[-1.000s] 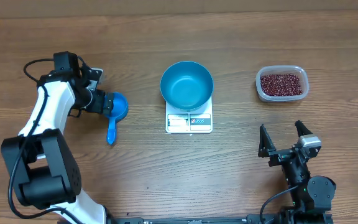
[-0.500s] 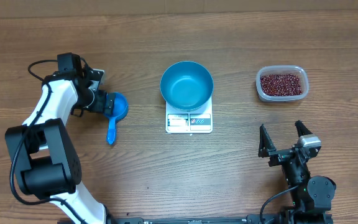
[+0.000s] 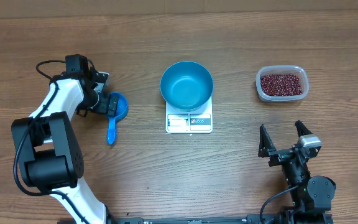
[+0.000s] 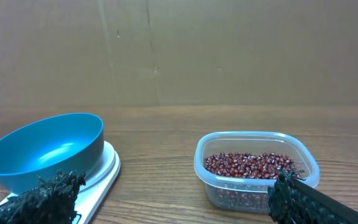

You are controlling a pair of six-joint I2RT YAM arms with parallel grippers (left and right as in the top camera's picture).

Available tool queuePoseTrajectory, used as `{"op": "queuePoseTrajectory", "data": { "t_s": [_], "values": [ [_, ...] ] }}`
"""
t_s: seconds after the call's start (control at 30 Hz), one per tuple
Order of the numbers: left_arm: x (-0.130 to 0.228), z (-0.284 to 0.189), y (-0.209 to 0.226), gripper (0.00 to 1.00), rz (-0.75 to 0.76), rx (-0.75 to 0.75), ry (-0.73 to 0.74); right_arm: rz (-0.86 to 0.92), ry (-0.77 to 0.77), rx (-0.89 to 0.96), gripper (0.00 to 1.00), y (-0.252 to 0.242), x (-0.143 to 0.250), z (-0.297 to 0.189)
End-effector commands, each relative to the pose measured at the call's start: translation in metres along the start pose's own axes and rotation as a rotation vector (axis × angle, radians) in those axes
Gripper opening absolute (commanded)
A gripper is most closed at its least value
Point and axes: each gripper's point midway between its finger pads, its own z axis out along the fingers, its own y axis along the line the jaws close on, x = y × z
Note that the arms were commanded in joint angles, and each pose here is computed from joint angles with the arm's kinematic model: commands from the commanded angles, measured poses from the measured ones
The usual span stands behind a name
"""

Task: Scoop item into bowl and weigh 150g on scale
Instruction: 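Lower the left gripper and grasp the blue scoop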

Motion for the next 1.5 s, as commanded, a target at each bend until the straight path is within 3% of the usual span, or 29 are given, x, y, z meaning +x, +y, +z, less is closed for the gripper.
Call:
{"op": "queuePoseTrajectory", "data": {
  "t_s": [0.0,0.73,0.97,1.2,1.33,1.47],
  "values": [
    [-0.0028,-0.0003,0.0023,1.0,0.001,-0.022,0.009,-0.008,-0.002,0.006,1.0,-0.0013,0.0022,0.0001],
    [-0.0044,-0.0003,0.0019,1.0,0.002,-0.019,0.002,-0.008,-0.002,0.006,1.0,-0.0014,0.0022,0.0001],
    [-0.0044,-0.0003,0.0019,0.77,0.002,-0.019,0.002,-0.008,-0.002,0.006,1.0,-0.0013,0.0022,0.0001],
    [-0.0043,-0.0003,0.002,0.68,0.001,-0.019,0.002,-0.008,-0.002,0.006,1.0,-0.0014,0.0022,0.0001],
    [-0.0044,-0.0003,0.0019,0.5,0.001,-0.019,0.002,-0.008,-0.002,0.006,1.0,-0.0014,0.0022,0.0001],
    [-0.0044,-0.0003,0.0019,0.41,0.001,-0.019,0.002,-0.008,-0.002,0.006,1.0,-0.0014,0.0022,0.0001]
  ]
}}
